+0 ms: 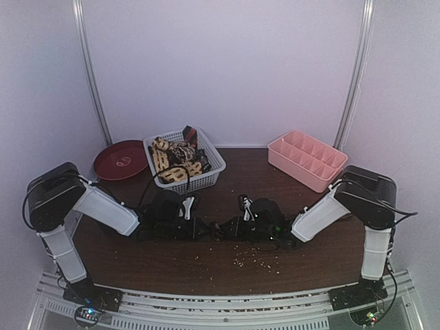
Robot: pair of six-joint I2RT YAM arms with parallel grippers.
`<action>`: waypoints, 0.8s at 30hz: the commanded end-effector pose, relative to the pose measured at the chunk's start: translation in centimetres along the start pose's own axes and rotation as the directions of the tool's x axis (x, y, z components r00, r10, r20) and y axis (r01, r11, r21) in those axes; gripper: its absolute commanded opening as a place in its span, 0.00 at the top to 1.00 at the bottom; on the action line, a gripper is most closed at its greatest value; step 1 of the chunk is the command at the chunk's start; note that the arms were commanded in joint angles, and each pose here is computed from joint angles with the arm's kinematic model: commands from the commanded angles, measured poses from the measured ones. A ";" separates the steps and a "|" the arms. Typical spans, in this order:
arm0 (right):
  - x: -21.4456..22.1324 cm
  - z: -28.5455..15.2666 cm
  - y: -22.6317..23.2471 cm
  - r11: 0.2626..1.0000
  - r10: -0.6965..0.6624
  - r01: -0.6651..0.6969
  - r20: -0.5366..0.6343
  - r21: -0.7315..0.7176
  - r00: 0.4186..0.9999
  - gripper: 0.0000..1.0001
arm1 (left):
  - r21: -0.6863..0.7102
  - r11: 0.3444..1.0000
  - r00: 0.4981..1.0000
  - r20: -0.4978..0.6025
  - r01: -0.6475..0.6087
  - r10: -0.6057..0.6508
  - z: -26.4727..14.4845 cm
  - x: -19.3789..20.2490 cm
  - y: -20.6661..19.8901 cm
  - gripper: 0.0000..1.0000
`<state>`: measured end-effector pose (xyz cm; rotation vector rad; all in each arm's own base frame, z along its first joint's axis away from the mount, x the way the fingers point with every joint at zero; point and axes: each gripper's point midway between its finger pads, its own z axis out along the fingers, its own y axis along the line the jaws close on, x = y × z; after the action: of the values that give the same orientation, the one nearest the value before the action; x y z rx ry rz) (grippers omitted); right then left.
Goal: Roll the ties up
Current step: Roll the tie at the center of the board.
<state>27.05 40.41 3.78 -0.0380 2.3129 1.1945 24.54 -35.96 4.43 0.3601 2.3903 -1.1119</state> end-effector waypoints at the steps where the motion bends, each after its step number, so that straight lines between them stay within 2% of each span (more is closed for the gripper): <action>1: -0.8 -0.4 0.7 0.994 -0.096 0.096 0.003 0.044 0.995 0.86 | -0.037 0.999 0.999 0.041 -0.034 0.036 -0.5 -1.1 -0.1 1.00; 15: -1.2 0.1 -0.9 0.964 -0.186 0.190 -0.037 0.184 0.982 0.83 | -0.079 0.996 0.998 0.033 -0.043 0.045 -0.7 -0.6 0.9 1.00; 24: 0.3 0.9 -2.2 0.968 -0.153 0.167 -0.084 0.189 0.985 0.83 | -0.148 0.989 0.999 0.027 -0.027 0.031 -1.6 0.2 2.4 1.00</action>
<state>28.40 40.19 3.68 -0.1942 2.3678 0.9318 25.04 -34.14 3.26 0.3321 2.4308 -0.9623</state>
